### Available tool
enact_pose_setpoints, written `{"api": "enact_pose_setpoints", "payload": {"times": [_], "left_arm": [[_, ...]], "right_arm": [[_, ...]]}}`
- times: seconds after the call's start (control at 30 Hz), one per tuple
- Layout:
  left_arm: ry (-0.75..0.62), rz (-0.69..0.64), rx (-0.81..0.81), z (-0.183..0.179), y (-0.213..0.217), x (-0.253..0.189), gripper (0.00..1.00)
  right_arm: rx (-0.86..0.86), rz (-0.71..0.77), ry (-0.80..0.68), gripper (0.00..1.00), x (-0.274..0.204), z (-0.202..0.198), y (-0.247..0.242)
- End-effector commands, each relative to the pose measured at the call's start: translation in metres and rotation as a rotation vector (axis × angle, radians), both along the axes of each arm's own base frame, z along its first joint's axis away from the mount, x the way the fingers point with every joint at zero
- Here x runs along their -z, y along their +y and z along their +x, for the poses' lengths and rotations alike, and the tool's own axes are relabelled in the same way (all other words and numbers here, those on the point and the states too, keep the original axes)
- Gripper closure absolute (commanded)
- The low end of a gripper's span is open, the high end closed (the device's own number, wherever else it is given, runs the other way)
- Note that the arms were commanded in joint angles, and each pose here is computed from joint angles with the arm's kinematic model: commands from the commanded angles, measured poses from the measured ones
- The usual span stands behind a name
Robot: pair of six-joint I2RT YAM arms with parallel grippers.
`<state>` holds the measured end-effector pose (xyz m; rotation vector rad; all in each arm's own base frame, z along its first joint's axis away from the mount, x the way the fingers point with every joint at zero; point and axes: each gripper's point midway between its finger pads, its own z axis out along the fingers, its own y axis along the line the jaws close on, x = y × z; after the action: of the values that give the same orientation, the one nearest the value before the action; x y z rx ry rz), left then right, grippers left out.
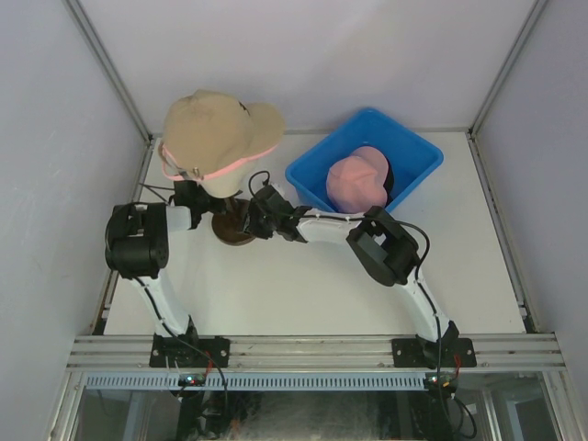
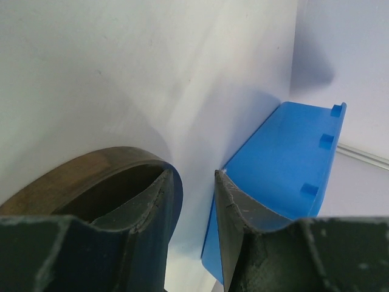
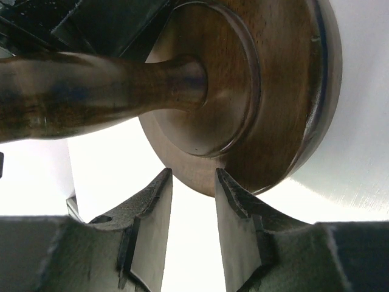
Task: Stack the hats
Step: Adjust the hat stand at the center of the board.
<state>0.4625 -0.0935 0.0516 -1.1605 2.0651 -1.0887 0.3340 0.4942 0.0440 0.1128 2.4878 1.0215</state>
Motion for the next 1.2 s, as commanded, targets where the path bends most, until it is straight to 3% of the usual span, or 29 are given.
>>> {"api": "enact_pose_setpoints", "payload": {"times": [0.0, 0.27, 0.47, 0.67, 1.17], "left_arm": [[-0.038, -0.006, 0.039, 0.009, -0.004, -0.008, 0.62], [-0.070, -0.031, 0.068, 0.019, -0.010, -0.017, 0.62], [-0.134, -0.111, -0.077, 0.022, 0.021, -0.037, 0.61], [-0.180, -0.146, -0.149, 0.023, 0.042, -0.054, 0.59], [-0.156, -0.063, -0.322, -0.035, 0.087, -0.034, 0.59]], "right_arm": [[0.011, -0.101, 0.078, 0.65, 0.030, -0.025, -0.014], [0.050, -0.090, 0.033, 0.66, 0.015, -0.026, -0.028], [0.083, -0.060, -0.016, 0.66, -0.008, -0.021, -0.043], [0.042, -0.123, -0.143, 0.60, -0.026, -0.020, -0.057], [0.174, -0.120, -0.168, 0.59, -0.026, 0.057, -0.092]]}}
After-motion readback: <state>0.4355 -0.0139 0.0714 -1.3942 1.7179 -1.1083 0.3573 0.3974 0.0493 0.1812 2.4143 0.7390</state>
